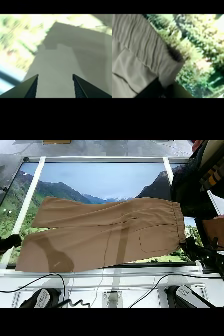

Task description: Fold the clothes and pants, and hang the long-sleeved shirts on hangers.

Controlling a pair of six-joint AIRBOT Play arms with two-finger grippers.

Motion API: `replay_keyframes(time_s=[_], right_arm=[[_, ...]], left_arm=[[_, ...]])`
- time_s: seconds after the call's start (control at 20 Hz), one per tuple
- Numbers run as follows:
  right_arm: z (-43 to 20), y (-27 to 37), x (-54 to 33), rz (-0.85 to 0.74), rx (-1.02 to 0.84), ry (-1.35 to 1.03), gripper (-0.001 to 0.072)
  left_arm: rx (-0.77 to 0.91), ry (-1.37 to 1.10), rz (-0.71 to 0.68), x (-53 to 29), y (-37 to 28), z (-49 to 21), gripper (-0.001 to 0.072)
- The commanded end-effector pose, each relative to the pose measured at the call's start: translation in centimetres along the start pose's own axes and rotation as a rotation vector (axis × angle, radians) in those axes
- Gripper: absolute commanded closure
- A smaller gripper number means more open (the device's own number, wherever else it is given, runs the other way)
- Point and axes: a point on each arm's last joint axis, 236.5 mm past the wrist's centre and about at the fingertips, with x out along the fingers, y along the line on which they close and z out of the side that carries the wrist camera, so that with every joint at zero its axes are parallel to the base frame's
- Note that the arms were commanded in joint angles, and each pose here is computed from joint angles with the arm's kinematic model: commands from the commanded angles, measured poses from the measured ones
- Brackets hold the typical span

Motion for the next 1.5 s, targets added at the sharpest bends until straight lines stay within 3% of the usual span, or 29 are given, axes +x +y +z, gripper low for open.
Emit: replay_keyframes(time_s=[0.0,0.2,0.3,0.45,0.7,1.25,1.35,1.45], right_arm=[[0.5,0.4,0.2,0.006,-0.009,-0.026,0.0684],[-0.1,0.4,0.2,0.008,-0.017,0.002,0.0685],[-0.4,0.6,0.2,0.013,-0.017,0.013,0.0684],[-0.7,0.7,0.2,0.018,-0.017,0.026,0.0684],[-0.7,0.7,0.2,0.018,-0.016,0.026,0.0684],[-0.7,0.7,0.2,0.019,-0.018,0.027,0.0684],[-0.8,0.9,0.1,0.024,-0.021,0.032,0.0684],[-0.7,1.5,-0.1,0.038,-0.034,0.045,0.0684]], left_arm=[[-0.171,0.166,0.024,0.6,3.8,-4.2,0.0248],[-0.27,0.346,-0.164,2.5,1.9,-7.7,0.0247],[-0.306,0.382,-0.218,3.2,1.4,-8.2,0.0199],[-0.32,0.402,-0.184,3.8,2.7,-9.0,0.0132],[-0.331,0.485,-0.013,3.2,7.0,-11.8,0.0132],[-0.419,0.389,-0.163,7.9,4.1,-10.3,0.0142],[-0.421,0.377,-0.15,8.4,4.3,-10.5,0.0268],[-0.423,0.349,-0.137,8.7,4.6,-10.1,0.0563]])
